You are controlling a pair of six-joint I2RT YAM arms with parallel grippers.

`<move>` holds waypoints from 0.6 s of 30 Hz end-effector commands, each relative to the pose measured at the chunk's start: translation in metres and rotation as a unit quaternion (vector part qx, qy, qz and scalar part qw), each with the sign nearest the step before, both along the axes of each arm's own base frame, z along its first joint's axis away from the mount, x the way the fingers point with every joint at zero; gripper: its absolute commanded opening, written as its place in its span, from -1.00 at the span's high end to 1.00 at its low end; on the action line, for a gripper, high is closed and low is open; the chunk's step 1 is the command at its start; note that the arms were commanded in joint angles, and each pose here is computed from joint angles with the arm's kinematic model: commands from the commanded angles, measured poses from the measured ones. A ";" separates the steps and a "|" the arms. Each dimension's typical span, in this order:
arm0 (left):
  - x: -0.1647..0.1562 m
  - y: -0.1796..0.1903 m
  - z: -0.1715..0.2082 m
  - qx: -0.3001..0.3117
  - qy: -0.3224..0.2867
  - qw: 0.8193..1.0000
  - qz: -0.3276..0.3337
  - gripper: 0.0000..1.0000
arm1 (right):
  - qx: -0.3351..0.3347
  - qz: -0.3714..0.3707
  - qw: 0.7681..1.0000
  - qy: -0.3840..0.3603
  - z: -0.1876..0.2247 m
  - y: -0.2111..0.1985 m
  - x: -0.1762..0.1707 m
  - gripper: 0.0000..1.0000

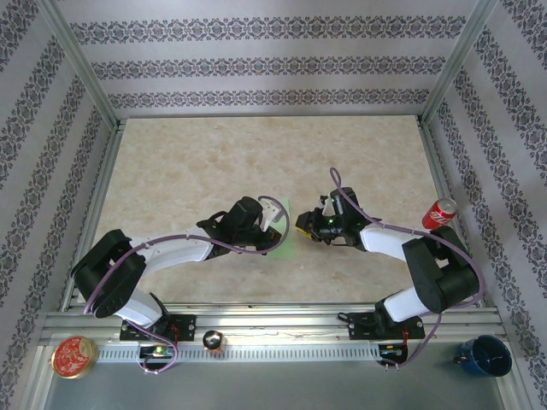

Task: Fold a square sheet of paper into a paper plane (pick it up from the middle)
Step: Fold the triangle a second time at the center of the table.

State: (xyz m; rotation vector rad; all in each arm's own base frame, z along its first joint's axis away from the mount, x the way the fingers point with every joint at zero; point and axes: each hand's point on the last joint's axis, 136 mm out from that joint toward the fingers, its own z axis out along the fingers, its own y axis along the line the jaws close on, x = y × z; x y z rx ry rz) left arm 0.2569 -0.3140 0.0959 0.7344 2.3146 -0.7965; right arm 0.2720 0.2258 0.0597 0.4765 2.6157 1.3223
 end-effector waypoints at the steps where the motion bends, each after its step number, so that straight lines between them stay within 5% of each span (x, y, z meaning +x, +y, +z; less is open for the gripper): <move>1: 0.005 0.000 0.006 -0.028 0.005 0.999 0.016 1.00 | -0.010 0.008 1.000 0.005 -0.009 0.002 -0.010 0.59; 10: 0.005 0.005 -0.007 -0.024 0.027 0.999 0.035 1.00 | -0.008 0.016 1.000 0.015 -0.013 0.010 -0.007 0.77; 18: 0.004 0.007 -0.009 -0.009 0.019 1.000 0.021 1.00 | 0.024 -0.007 1.000 0.018 0.007 0.019 0.009 0.26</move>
